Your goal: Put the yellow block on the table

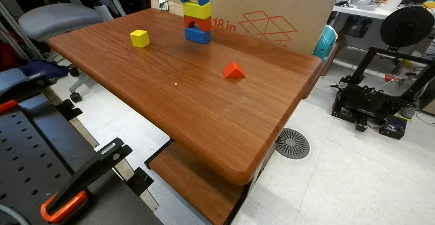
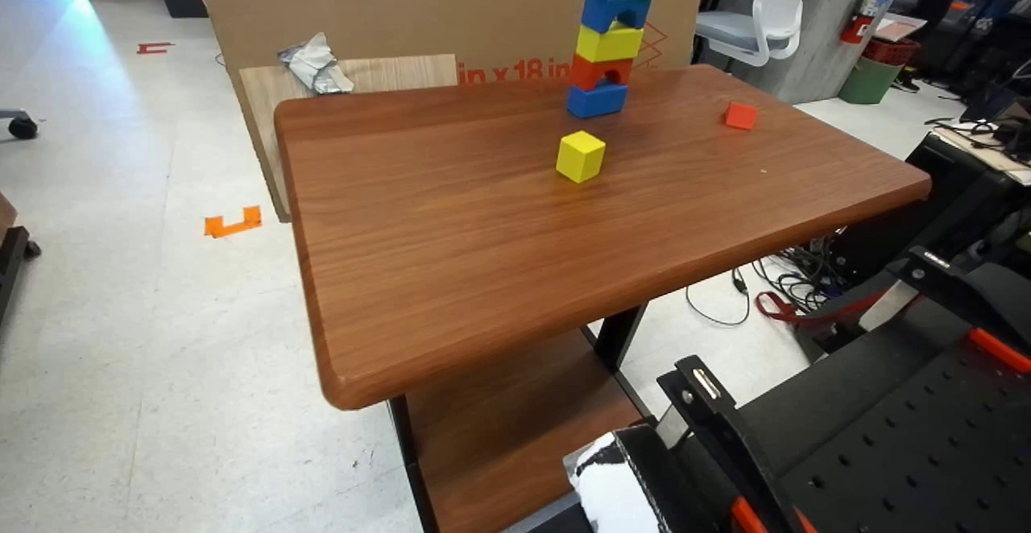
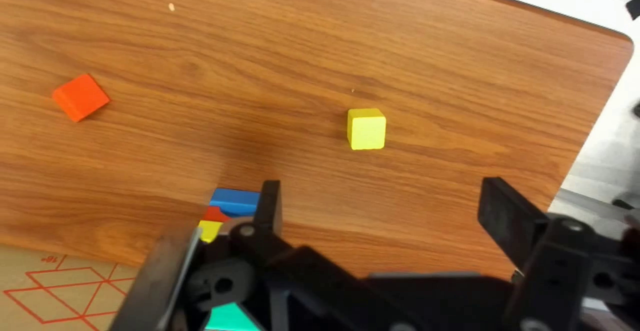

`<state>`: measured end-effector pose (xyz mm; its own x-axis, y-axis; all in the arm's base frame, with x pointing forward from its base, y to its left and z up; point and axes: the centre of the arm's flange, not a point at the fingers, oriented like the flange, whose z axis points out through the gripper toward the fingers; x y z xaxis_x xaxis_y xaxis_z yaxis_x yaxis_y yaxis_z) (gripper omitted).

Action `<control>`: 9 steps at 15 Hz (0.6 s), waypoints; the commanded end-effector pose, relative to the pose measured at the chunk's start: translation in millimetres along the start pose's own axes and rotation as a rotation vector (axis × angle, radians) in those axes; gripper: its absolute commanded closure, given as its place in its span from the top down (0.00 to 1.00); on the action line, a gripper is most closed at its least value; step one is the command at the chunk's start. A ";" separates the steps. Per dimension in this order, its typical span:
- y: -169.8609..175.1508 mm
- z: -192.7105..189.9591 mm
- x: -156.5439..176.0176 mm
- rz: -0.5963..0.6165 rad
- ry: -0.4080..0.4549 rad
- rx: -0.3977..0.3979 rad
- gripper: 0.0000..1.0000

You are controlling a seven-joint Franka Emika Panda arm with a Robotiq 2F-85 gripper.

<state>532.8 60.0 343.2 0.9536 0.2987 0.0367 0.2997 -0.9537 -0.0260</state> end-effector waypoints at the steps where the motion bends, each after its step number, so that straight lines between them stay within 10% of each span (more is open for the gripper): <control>1: -0.4 0.6 -1.1 0.001 -0.002 0.001 1.00; 9: -1.7 4.5 -3.6 0.000 -0.010 0.004 1.00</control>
